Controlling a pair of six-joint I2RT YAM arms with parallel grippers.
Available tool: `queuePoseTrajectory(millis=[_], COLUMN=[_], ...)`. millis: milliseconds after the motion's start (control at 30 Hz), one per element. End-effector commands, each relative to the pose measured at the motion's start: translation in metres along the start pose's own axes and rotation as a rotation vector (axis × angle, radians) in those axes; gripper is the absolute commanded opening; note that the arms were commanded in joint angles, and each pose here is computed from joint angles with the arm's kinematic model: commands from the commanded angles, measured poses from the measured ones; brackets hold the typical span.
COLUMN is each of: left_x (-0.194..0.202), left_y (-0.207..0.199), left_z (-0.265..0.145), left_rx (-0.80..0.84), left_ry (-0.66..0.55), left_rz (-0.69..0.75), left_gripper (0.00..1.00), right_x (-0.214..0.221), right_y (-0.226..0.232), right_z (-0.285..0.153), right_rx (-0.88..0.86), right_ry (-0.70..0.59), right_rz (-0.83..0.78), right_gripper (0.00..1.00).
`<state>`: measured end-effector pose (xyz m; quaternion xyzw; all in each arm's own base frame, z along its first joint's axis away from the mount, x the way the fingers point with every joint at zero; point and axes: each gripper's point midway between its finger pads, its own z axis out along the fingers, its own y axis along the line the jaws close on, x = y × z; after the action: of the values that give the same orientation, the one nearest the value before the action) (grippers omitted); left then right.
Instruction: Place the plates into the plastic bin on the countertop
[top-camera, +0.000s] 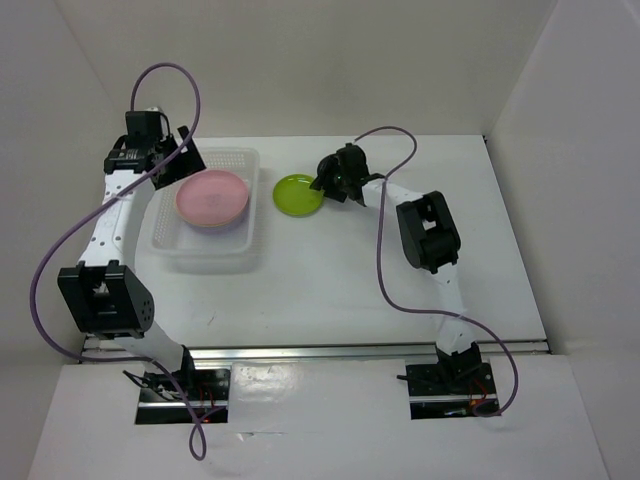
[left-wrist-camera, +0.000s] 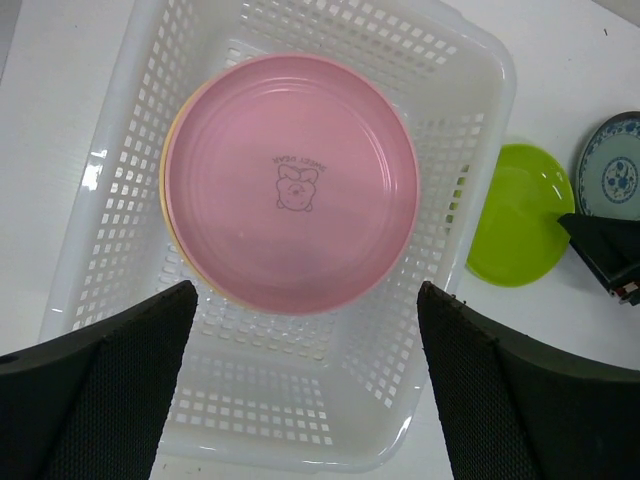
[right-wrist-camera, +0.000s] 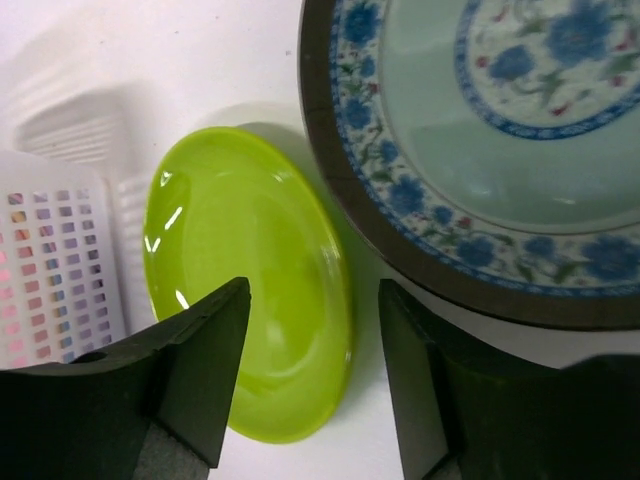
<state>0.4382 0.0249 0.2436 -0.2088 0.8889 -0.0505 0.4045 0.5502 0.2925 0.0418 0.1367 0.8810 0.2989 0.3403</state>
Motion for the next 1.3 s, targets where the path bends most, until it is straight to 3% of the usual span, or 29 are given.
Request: queuePoseTrajectory(millis=[0,67,167,233,467,633,867,1067,1100,1167,1267], left_x=[0.003,0.008,0.008,0.014,0.030,0.031,0.061,0.063,0.065,0.067,0.071], left_y=[0.001,-0.004,-0.005,-0.014,-0.083,-0.135,-0.167,-0.169,-0.169,-0.169,-0.168], left_z=[-0.006,-0.009,-0.014,-0.018,-0.042,-0.058,-0.037,-0.018,-0.014,-0.009,-0.002], left_rx=[0.012,0.030,0.043,0.086,0.367,0.618,0.795,0.792,0.785,0.778,0.768], left_ry=[-0.005,0.002,-0.003,0.013,0.036,0.016,0.152,0.153,0.168,0.185,0.207], left_rz=[0.001,0.007,0.017,0.033,0.164,0.229,0.184,0.164,0.160,0.155,0.149], left_gripper=[0.96,0.96,0.96,0.96,0.98,0.99,0.95,0.90,0.88,0.69,0.16], right_x=[0.031,0.030,0.036,0.036,-0.038,-0.072,-0.048,-0.030,-0.026,-0.028,-0.024], right_y=[0.000,-0.004,-0.025,-0.030,-0.001,0.076,0.129,0.151,0.157,0.166,0.171], right_z=[0.015,0.015,0.014,0.009,-0.068,-0.145,-0.187,-0.217,-0.222,-0.236,-0.244], right_rx=[0.036,0.057,0.138,0.175,0.096,-0.147,-0.279,-0.357,-0.377,-0.411,-0.435], right_ry=[0.050,0.041,0.047,0.050,-0.096,-0.182,-0.162,-0.153,-0.147,-0.157,-0.159], right_rz=[-0.007,-0.007,-0.023,-0.037,-0.086,-0.212,-0.346,-0.383,-0.390,-0.397,-0.405], right_gripper=[0.61,0.53,0.17,0.00,0.00,0.00,0.00,0.00,0.00,0.00,0.00])
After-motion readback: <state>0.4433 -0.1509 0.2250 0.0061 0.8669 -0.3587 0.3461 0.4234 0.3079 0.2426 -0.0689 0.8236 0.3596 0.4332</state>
